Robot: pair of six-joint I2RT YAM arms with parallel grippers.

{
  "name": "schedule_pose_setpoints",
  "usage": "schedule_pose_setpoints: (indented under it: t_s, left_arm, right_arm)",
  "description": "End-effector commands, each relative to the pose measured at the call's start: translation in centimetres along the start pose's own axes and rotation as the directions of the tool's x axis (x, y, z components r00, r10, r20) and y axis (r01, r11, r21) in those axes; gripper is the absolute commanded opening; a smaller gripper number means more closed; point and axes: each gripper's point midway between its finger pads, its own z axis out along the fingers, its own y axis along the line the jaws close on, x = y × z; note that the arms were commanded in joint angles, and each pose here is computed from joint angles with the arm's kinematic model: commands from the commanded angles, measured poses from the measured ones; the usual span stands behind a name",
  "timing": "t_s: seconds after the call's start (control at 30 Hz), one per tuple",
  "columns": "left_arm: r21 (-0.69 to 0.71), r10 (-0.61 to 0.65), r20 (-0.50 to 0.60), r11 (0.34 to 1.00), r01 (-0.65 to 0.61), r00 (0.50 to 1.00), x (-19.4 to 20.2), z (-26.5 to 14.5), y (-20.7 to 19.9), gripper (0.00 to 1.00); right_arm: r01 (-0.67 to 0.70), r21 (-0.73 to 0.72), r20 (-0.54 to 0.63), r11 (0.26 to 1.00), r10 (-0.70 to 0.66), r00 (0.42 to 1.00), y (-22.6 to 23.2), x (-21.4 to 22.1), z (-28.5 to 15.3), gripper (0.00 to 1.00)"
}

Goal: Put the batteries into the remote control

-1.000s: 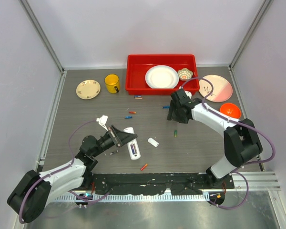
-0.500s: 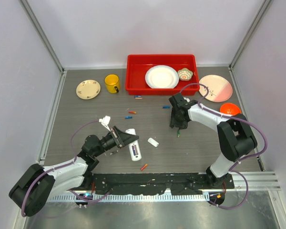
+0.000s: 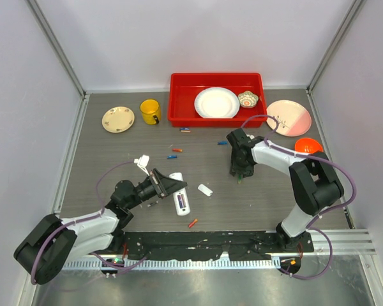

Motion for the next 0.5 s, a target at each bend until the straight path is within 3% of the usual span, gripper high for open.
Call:
schedule_pose_setpoints:
  t_s: [0.0,0.47]
  left_arm:
    - [0.102,0.063,0.025,0.993,-0.066,0.998,-0.90,0.59,-2.79,0.00]
    - [0.103,0.060,0.020,0.993,-0.062,0.998,-0.73,0.84,-2.71,0.00]
  right_arm:
    - [0.022,0.032,-0.015,0.999,-0.022,1.000,-0.70,0.72,0.58,0.47]
    - [0.051,0.043,-0.039,0.998,-0.049,0.998,-1.00,1.26,1.35,0.40]
